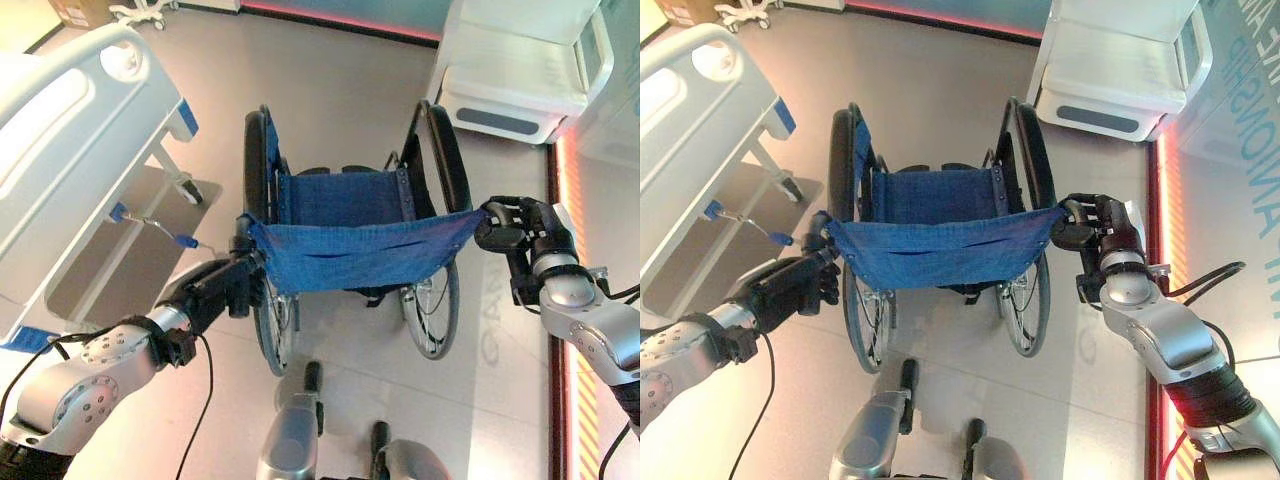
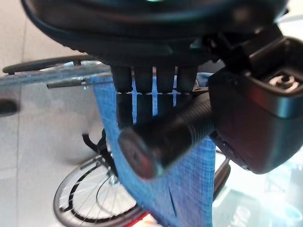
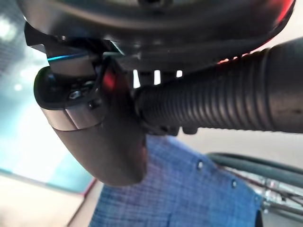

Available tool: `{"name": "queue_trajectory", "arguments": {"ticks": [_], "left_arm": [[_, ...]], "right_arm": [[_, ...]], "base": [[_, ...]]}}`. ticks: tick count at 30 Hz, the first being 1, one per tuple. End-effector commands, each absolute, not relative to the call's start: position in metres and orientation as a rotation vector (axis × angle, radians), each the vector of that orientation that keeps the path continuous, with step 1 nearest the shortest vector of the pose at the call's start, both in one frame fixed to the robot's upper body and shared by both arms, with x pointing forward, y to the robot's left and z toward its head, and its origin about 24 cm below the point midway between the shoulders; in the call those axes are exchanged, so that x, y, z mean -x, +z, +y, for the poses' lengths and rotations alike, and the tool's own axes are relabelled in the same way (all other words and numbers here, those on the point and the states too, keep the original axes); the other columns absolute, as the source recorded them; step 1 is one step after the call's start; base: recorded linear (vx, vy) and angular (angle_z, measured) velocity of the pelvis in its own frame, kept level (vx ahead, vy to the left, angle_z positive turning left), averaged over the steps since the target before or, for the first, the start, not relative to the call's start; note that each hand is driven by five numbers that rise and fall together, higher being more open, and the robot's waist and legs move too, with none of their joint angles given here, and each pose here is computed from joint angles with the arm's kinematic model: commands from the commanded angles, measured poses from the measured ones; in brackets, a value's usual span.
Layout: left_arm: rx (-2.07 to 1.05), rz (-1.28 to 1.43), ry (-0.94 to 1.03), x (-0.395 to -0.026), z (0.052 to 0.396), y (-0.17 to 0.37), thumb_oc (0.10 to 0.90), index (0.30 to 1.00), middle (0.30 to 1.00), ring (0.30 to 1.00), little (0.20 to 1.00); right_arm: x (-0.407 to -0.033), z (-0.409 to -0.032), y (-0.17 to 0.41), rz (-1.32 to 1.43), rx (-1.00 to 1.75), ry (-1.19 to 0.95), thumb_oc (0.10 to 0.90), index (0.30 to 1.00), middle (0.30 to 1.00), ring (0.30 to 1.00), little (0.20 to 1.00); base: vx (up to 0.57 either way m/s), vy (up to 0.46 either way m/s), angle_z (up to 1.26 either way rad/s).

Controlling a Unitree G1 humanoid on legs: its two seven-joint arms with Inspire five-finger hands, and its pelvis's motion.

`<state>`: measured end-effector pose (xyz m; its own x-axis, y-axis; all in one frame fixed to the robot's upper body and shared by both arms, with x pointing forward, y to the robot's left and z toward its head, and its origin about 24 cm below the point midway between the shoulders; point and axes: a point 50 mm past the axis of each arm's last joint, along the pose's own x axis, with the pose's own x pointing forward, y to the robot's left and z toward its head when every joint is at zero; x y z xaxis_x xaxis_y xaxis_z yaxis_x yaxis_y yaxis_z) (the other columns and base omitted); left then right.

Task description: Push the wheelchair next to the bed

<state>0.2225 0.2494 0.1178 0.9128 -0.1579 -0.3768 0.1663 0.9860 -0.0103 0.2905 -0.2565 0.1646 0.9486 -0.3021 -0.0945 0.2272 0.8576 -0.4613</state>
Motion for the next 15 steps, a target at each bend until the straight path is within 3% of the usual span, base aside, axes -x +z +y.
{"name": "queue_trajectory", "arguments": {"ticks": [1, 8, 15], "left_arm": [[-0.052, 0.046, 0.106, -0.234, 0.299, 0.173, 0.4, 0.3, 0.3, 0.3, 0.3], [-0.072, 0.08, 0.086, -0.237, 0.3, 0.167, 0.4, 0.3, 0.3, 0.3, 0.3], [-0.088, 0.068, 0.038, -0.241, 0.302, 0.175, 0.4, 0.3, 0.3, 0.3, 0.3]], "right_arm": [[-0.281, -0.255, 0.158, 0.198, 0.529, -0.14, 0.4, 0.3, 0.3, 0.3, 0.3], [-0.283, -0.251, 0.163, 0.189, 0.524, -0.139, 0.4, 0.3, 0.3, 0.3, 0.3], [-0.299, -0.239, 0.174, 0.125, 0.51, -0.158, 0.4, 0.3, 0.3, 0.3, 0.3]], "base": [[0.41, 0.198, -0.93], [0.45, 0.222, -0.51], [0.32, 0.135, 0.08]]}}
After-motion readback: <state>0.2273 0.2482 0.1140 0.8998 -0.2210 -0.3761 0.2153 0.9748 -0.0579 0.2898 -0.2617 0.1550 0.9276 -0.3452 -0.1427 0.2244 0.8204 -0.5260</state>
